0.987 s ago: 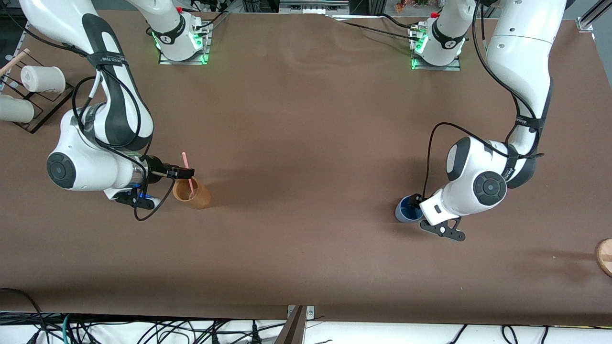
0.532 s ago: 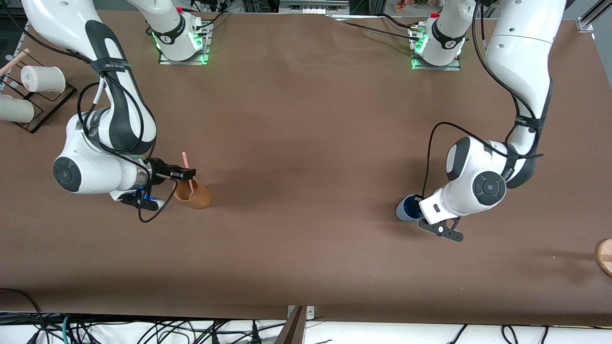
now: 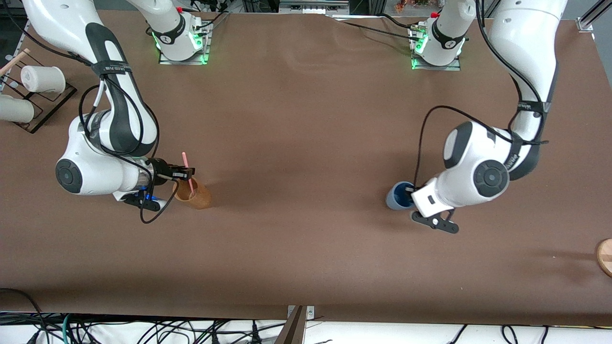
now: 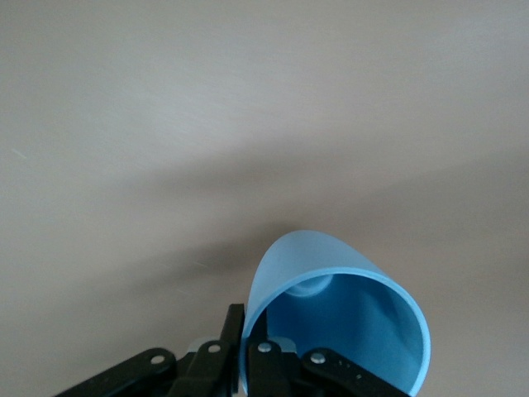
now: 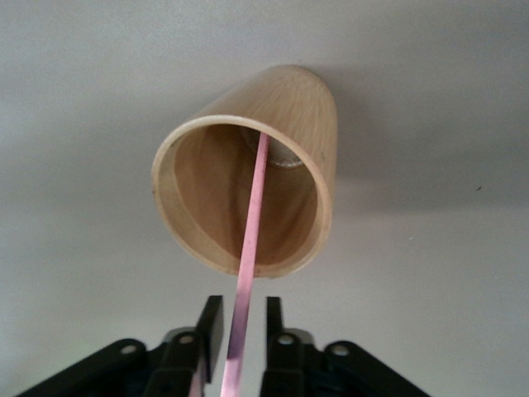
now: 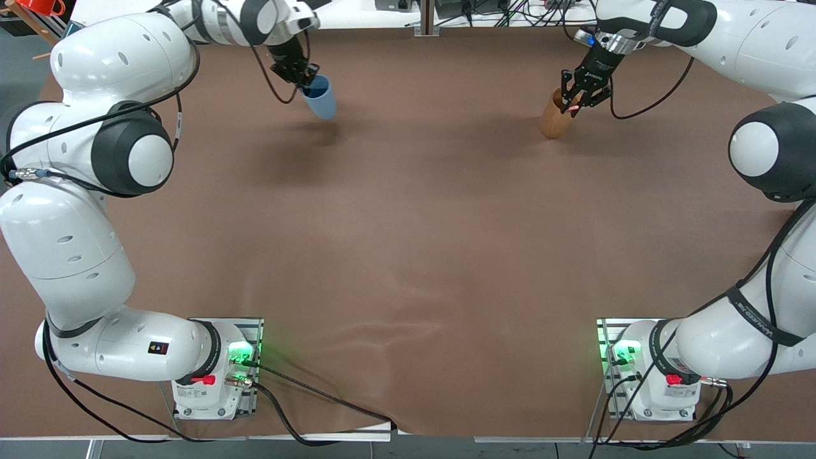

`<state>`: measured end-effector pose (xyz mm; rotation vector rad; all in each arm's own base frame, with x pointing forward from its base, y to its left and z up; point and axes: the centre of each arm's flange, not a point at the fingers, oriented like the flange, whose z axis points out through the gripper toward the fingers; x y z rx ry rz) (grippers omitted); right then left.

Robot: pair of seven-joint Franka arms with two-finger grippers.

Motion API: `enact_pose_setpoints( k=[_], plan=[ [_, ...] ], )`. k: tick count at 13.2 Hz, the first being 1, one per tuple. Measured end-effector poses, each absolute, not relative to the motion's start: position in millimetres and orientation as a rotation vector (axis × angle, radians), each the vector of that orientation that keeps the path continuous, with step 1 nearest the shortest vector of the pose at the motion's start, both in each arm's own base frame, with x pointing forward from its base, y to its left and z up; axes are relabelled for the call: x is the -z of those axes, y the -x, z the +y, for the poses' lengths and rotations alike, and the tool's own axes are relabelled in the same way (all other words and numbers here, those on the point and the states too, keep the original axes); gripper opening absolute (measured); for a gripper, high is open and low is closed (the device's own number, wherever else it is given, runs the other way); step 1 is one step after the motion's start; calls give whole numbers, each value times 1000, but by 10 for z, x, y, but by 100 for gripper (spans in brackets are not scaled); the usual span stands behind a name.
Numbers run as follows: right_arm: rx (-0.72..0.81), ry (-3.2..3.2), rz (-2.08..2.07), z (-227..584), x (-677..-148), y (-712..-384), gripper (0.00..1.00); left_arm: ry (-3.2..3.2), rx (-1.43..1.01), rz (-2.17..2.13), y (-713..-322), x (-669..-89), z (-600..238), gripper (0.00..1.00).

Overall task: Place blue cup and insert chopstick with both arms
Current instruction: 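Grasp the pink chopstick with the right gripper while the left grasps the cup, then lift the chopstick with the right gripper while the left gripper moves the cup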

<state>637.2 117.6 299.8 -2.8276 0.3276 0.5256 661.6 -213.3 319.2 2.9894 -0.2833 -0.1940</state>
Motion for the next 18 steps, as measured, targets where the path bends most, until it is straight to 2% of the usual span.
enact_pose_setpoints(
  k=[3, 7, 10, 12, 15, 18],
  plan=[
    [-526, 2826, 329, 1176, -2988, -6374, 8, -3000, 270, -64, -6184, -3169, -3136, 5],
    [-522, 2826, 328, 1178, -3001, -6382, 8, -3057, 349, -20, -5487, -2945, -4166, 5],
    [-534, 2819, 305, 1207, -3189, -6426, 8, -3179, 323, -15, -5265, -2617, -4388, 5],
    [-555, 2807, 293, 1242, -3448, -6451, 8, -3194, 331, 2, -5223, -2517, -4426, 19],
    [-586, 2768, 306, 1296, -3841, -6396, 8, -3180, 283, 9, -5267, -2709, -4466, 50],
    [-620, 2752, 315, 1321, -4221, -6260, 8, -3202, 272, 22, -5296, -3227, -4360, 81]
  ],
)
